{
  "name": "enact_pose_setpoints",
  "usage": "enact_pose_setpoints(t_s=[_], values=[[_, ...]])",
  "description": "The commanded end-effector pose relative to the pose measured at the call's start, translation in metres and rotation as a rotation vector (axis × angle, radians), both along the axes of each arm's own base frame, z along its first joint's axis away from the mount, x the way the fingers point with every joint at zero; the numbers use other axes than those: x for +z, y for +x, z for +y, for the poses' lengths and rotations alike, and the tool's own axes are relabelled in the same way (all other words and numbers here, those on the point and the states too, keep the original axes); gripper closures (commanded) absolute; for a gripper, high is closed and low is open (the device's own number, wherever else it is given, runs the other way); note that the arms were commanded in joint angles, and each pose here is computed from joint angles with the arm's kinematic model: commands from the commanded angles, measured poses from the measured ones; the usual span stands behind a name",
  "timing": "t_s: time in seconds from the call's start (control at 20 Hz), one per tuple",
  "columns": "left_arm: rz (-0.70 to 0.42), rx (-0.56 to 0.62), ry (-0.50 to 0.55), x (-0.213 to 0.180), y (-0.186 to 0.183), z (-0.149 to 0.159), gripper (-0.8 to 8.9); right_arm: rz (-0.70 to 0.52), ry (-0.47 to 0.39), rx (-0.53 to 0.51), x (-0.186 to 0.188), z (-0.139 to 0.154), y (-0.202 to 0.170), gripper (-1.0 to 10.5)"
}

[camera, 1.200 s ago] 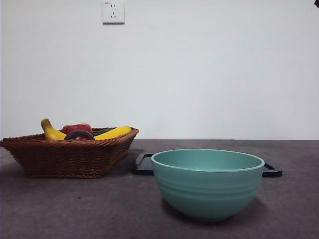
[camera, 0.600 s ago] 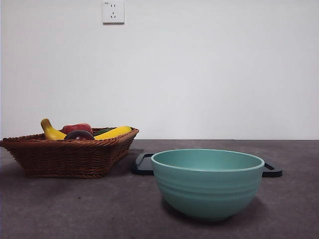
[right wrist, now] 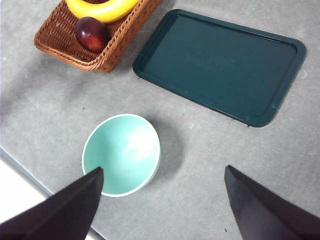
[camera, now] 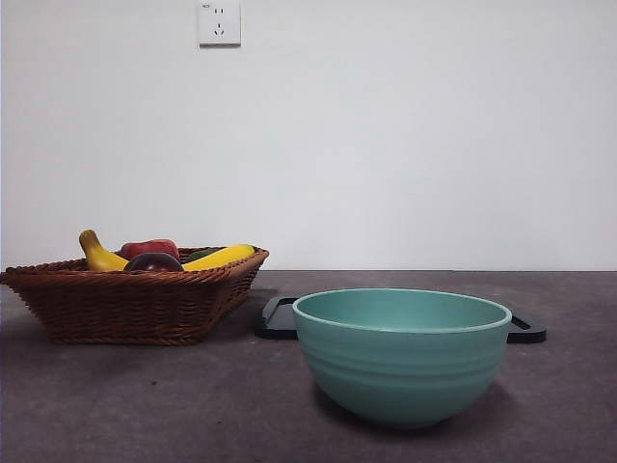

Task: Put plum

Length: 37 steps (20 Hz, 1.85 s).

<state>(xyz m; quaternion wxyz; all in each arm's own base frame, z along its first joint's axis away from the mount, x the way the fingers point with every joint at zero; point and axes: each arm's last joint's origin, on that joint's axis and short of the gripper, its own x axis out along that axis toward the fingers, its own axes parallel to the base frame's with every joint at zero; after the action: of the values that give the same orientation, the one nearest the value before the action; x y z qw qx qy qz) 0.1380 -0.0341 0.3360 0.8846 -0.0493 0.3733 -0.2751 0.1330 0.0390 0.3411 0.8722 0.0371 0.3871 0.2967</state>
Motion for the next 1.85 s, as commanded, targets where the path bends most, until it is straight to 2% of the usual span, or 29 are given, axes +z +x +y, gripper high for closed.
enact_pose_setpoints(t_s=[0.05,0.25,0.45,0.75,0.95,1.25,1.85], values=[[0.0,-0.01,-0.001,0.008,0.011,-0.005,3.55,-0.021,0.004,0.008,0.006,0.001,0.001,5.6],[0.043,-0.008,0.061,0.016,0.046,-0.02,3.85,-0.025,0.005,0.008,0.006,0.001,0.001,5.6],[0.103,-0.02,0.119,0.012,0.091,-0.04,3.77,-0.024,0.005,0.009,0.006,0.001,0.001,5.6],[0.21,0.035,0.243,-0.031,0.151,-0.062,3.77,-0.024,0.005,0.01,0.006,0.001,0.001,5.6],[0.274,0.034,0.27,-0.064,0.176,-0.07,3.77,-0.023,0.005,0.01,0.006,0.001,0.001,5.6],[0.294,0.043,0.295,-0.097,0.199,-0.081,3.76,-0.024,0.005,0.01,0.006,0.001,0.001,5.6],[0.312,0.06,0.33,-0.125,0.212,-0.092,3.76,-0.024,0.005,0.01,0.006,0.001,0.001,5.6]])
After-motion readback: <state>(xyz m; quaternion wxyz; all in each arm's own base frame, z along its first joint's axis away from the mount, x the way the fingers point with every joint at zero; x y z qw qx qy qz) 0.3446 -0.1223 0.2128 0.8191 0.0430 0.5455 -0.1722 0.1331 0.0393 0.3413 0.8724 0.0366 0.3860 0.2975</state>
